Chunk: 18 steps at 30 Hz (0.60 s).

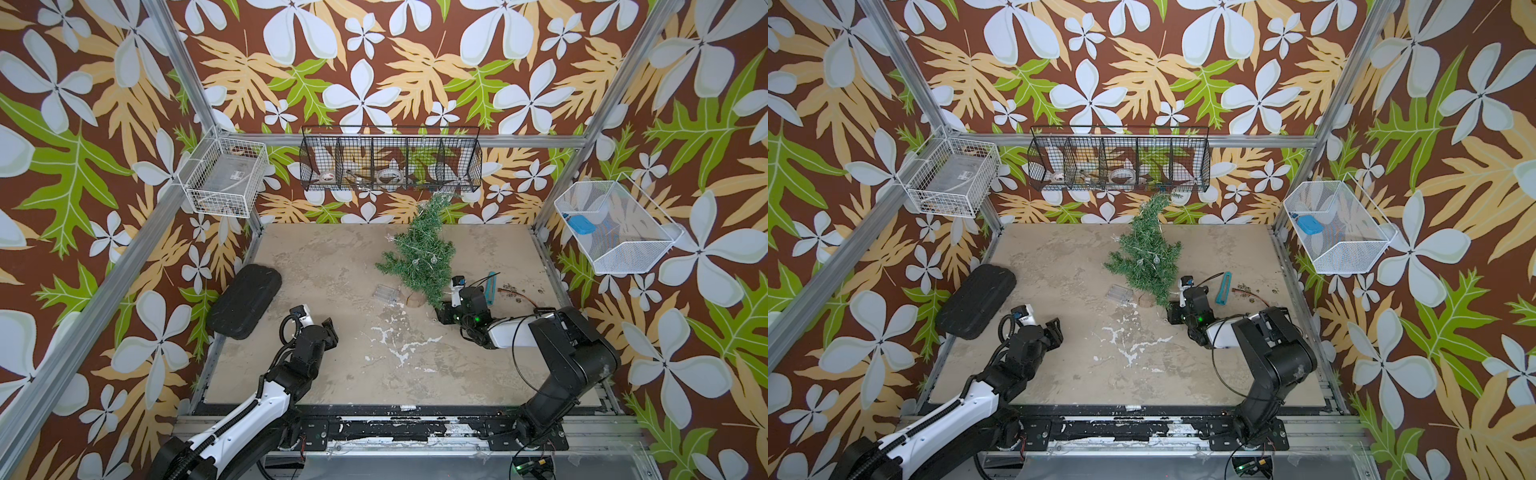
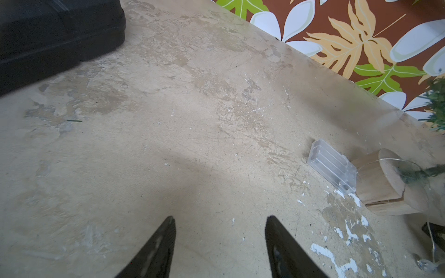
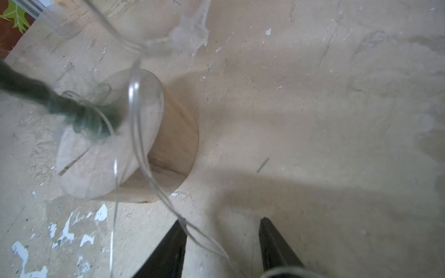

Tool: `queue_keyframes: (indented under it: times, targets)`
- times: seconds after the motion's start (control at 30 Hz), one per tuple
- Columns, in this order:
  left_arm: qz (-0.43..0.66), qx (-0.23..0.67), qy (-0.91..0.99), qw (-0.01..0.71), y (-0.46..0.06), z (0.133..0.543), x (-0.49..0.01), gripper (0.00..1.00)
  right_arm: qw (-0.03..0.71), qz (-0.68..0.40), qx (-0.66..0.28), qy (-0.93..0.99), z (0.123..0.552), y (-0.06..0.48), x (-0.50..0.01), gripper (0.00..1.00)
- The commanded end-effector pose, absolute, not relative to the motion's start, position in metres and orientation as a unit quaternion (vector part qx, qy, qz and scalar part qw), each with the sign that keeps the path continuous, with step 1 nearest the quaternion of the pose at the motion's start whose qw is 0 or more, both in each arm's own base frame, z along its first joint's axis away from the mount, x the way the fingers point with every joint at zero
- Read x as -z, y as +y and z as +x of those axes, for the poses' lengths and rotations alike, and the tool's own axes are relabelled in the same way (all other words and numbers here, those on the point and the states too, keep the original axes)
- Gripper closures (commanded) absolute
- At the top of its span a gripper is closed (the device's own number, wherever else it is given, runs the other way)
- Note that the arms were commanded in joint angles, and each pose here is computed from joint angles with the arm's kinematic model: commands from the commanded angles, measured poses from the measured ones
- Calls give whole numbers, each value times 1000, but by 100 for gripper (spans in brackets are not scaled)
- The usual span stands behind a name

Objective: Remove string lights from the small christmas tree
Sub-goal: Pick up the light string from the Christmas tree.

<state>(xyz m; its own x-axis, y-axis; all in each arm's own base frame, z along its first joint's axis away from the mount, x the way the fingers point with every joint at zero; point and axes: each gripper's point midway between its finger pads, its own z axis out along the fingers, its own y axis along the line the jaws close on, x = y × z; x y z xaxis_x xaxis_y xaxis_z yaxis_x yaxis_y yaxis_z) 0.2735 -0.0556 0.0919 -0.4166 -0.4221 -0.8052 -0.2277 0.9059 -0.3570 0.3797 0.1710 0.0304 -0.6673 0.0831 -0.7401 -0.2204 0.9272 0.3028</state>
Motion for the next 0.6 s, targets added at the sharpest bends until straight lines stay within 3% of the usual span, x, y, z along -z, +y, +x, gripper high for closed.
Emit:
queue_keyframes:
  times: [0.0, 0.17, 0.57]
  targets:
    - [-200, 91, 830, 513, -52, 275, -96, 38, 436, -18, -183, 881, 394, 169, -42, 56]
    - [-201, 91, 828, 516, -52, 275, -97, 38, 453, 19, -154, 878, 397, 151, -50, 99]
    - [-201, 93, 827, 516, -52, 275, -98, 38, 502, 76, -143, 850, 410, 117, -141, 100]
